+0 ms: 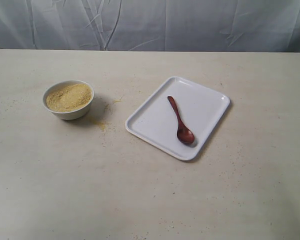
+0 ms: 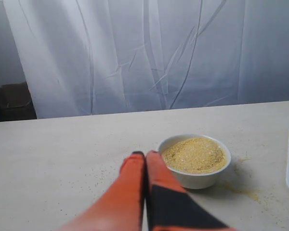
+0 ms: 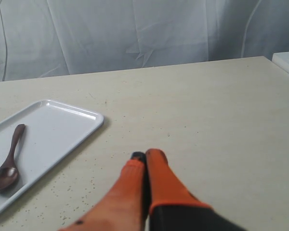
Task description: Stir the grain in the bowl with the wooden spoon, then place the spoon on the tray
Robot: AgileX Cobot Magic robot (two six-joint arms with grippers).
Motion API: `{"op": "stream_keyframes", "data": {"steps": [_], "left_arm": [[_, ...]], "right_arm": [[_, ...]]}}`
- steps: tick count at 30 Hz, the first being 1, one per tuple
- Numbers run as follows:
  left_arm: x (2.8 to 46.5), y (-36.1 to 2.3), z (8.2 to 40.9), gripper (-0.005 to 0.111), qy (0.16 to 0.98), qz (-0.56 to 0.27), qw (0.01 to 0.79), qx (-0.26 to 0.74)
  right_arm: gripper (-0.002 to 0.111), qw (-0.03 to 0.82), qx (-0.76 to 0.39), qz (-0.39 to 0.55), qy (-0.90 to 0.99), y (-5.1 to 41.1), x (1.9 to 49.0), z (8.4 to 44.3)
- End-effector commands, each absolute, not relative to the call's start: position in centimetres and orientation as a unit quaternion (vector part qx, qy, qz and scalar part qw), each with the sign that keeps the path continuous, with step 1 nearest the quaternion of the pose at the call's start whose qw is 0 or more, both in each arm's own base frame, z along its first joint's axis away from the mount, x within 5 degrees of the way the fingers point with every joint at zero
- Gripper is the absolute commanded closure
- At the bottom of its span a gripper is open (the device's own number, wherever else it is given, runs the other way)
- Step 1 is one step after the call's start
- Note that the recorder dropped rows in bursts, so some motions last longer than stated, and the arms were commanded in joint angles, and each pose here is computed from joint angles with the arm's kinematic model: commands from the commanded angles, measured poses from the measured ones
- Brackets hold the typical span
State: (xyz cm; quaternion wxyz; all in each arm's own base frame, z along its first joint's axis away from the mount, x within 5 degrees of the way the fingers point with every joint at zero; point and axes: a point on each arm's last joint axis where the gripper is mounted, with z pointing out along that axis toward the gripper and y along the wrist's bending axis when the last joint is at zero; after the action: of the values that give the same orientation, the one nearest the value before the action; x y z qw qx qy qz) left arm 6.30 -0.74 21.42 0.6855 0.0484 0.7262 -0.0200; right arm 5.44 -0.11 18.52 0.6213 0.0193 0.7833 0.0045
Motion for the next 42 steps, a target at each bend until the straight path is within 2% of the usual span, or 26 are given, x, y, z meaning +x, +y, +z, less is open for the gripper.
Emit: {"op": "stream_keyframes", "data": {"steps": [1,5,9,22,42], "left_arm": [[5.6,-0.6,20.6,0.107,0.702,-0.007,0.71,0.056],[5.6,-0.8,19.7,0.107,0.731,0.029,0.673,0.112],[5.5,-1.0,19.1,0.107,0.751,0.018,0.649,0.12],[5.5,-0.4,19.0,0.107,0.764,-0.037,0.645,0.006],[5.5,-0.4,19.1,0.107,0.76,-0.042,0.649,0.0]], "right_arm": [[0.108,0.626,0.018,0.006,0.779,-0.1,5.4,18.6],[0.108,0.626,0.018,0.006,0.779,-0.1,5.4,18.6],[0.108,0.626,0.018,0.006,0.779,-0.1,5.4,18.6],[0.108,0.626,0.018,0.006,0.779,-0.1,5.4,18.6],[0.108,0.626,0.018,0.006,0.779,-0.1,5.4,18.6]]}}
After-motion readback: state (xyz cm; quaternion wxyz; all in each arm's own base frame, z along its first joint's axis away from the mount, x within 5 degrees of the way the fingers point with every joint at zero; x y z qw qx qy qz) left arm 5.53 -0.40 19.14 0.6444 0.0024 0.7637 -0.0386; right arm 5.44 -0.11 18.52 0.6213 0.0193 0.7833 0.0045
